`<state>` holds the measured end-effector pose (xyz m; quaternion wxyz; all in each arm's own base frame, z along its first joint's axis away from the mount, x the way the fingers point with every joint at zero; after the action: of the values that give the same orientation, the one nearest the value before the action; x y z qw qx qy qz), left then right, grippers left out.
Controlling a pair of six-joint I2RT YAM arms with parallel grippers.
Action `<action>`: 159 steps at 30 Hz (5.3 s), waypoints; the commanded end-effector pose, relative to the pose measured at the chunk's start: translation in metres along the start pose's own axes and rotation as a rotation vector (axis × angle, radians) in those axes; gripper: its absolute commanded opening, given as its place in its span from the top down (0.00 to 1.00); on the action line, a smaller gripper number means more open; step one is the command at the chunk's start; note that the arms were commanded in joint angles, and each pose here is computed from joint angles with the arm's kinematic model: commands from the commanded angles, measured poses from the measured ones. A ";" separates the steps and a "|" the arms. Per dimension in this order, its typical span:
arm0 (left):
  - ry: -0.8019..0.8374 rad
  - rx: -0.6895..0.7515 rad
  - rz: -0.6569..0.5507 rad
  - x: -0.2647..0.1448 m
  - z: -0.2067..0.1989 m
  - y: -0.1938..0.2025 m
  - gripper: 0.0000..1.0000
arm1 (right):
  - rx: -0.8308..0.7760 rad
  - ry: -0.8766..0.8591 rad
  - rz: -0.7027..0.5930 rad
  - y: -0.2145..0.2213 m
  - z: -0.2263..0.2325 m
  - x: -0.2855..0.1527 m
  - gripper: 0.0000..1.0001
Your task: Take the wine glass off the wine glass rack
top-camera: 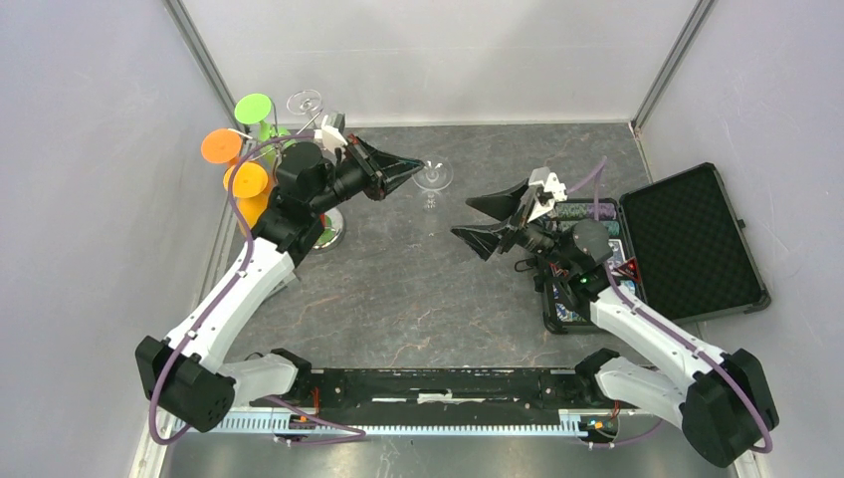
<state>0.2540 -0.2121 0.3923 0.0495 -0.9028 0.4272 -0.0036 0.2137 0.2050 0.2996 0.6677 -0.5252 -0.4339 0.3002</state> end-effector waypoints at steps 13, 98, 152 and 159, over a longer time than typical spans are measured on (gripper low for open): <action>0.143 -0.077 0.129 -0.029 -0.023 0.031 0.98 | -0.191 -0.136 -0.134 -0.024 0.002 0.041 0.21; 0.223 -0.204 0.150 -0.016 0.034 0.063 0.65 | 0.713 0.335 -0.745 -0.024 -0.022 0.003 1.00; 0.202 0.056 -0.015 -0.010 0.028 0.051 0.98 | 0.898 0.158 -0.595 -0.020 0.004 0.007 0.74; 0.177 0.106 -0.042 -0.012 0.027 0.048 0.98 | 0.916 0.126 -0.617 -0.022 0.006 0.004 0.61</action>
<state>0.2045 -0.2356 0.3524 0.0159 -0.8892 0.4483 -0.0897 0.2299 0.2058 0.3002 0.9354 -0.0803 -0.2875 0.1895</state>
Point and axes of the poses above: each gripper's point midway between its finger pads, its own x axis out along the fingers, its own z axis along the line the jaws close on, y = z × x, the point moved 7 cm from there along -x, back along the fingers, and after that the axes turned 9 degrees about -x, right-handed, at the moved point
